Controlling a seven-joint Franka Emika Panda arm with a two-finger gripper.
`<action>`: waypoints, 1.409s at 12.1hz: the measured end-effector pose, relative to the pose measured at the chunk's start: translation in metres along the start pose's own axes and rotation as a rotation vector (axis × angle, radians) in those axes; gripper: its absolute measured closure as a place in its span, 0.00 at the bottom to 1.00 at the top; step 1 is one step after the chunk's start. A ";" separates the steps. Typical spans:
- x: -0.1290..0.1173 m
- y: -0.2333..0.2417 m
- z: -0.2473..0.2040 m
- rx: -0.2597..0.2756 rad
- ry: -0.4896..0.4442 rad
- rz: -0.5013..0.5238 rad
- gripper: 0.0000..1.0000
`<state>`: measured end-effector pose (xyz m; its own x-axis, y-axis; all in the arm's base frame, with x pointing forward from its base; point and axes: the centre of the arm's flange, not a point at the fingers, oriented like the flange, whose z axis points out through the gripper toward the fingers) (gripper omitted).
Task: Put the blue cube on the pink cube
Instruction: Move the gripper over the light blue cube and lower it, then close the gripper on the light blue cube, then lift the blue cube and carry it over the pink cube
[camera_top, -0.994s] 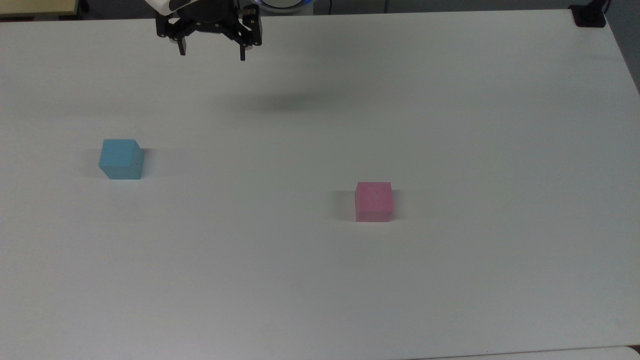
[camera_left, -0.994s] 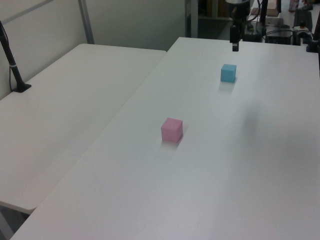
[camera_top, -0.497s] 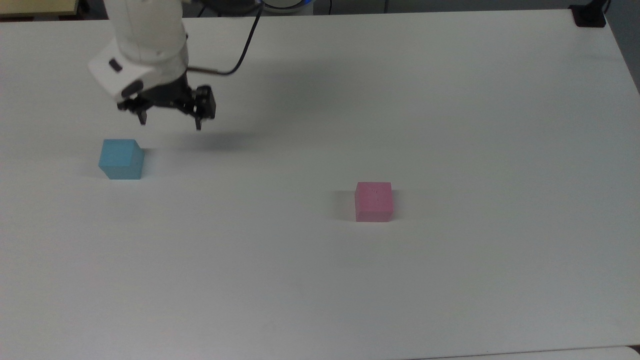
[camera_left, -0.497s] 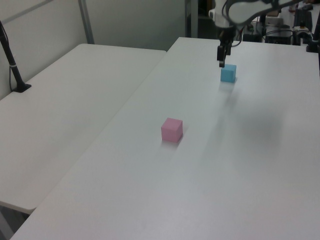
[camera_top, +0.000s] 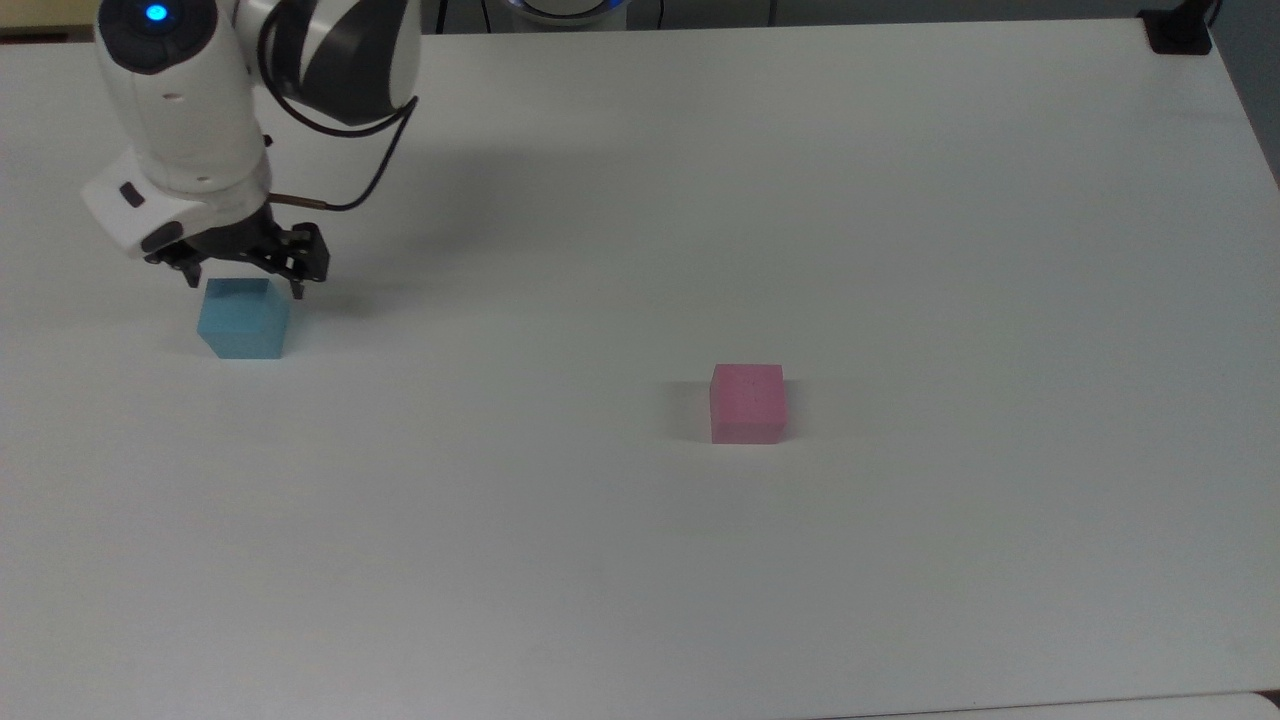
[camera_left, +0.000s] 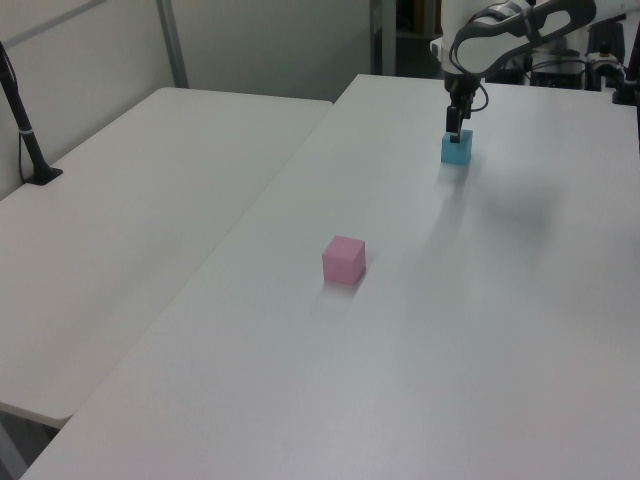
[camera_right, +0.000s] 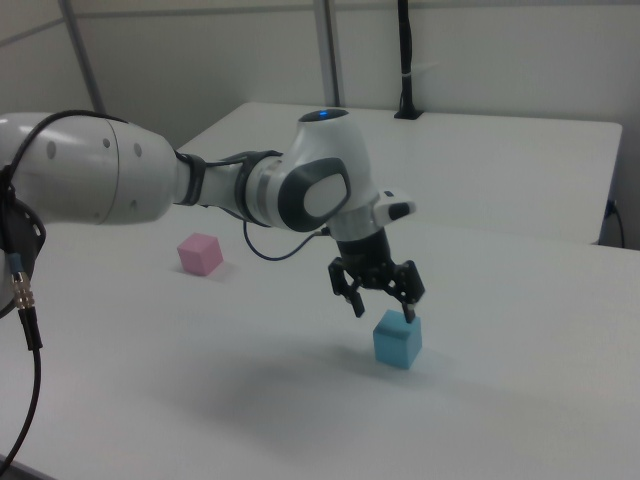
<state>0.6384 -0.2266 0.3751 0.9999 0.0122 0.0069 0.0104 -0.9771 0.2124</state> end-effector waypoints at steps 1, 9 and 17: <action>-0.003 0.011 0.004 -0.006 0.000 -0.006 0.00; 0.012 0.007 0.053 -0.017 0.029 -0.021 0.39; 0.044 -0.178 -0.126 0.121 0.112 -0.040 0.40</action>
<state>0.6792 -0.0257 0.4608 0.9914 0.0688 0.1109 0.0583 -0.9937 0.0953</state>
